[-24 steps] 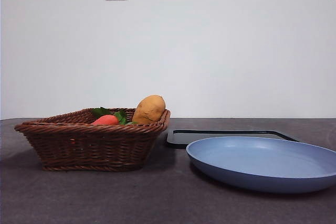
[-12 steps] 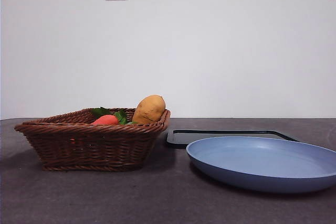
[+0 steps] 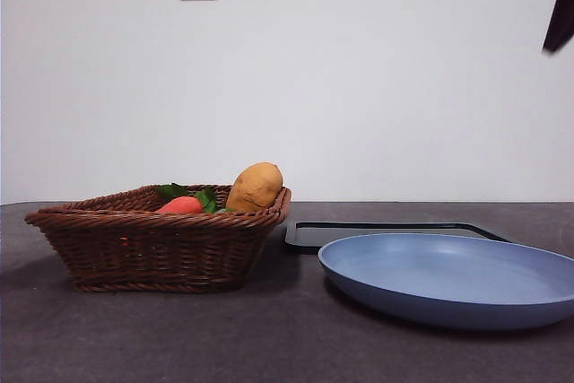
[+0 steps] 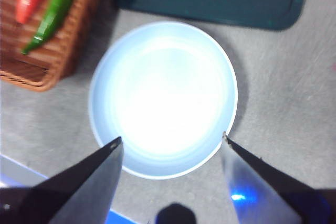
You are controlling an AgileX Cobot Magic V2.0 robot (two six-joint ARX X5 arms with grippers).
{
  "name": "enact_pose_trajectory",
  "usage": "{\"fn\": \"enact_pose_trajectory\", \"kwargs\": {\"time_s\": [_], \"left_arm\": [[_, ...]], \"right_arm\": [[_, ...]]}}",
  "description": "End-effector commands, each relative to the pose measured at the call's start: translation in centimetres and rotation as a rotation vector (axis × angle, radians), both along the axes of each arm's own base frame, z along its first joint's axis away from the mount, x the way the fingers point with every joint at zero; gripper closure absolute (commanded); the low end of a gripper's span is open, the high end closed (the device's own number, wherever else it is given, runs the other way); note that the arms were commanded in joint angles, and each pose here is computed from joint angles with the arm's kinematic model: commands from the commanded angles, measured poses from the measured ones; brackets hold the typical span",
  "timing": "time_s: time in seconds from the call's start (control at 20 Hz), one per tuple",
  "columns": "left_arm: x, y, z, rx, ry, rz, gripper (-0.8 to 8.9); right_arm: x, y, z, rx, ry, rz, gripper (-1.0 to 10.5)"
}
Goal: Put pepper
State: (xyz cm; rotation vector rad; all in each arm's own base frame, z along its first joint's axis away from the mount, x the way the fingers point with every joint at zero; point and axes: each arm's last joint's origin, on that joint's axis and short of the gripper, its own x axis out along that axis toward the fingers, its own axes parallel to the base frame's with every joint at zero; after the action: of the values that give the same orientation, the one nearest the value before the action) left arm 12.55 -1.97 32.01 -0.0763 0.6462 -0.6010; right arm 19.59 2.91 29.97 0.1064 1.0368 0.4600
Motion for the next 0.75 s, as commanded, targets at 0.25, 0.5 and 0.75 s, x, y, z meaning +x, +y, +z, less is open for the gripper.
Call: {"fn": "enact_pose_trajectory", "kwargs": {"time_s": [0.25,0.5,0.75], "left_arm": [[0.1,0.0,0.5,-0.008,-0.022,-0.003,4.19],[0.1,0.0,0.6,-0.008,-0.028,-0.003,4.19],[0.1,0.0,0.6,-0.008,-0.028,-0.002,4.19]], "right_arm": [[5.9,0.5,-5.2,-0.055,0.184,-0.026,6.2],[8.5,0.7,-9.4,-0.101,0.287,-0.018,6.2],[9.6,0.7,-11.7,-0.137,0.331,-0.011,6.5]]}}
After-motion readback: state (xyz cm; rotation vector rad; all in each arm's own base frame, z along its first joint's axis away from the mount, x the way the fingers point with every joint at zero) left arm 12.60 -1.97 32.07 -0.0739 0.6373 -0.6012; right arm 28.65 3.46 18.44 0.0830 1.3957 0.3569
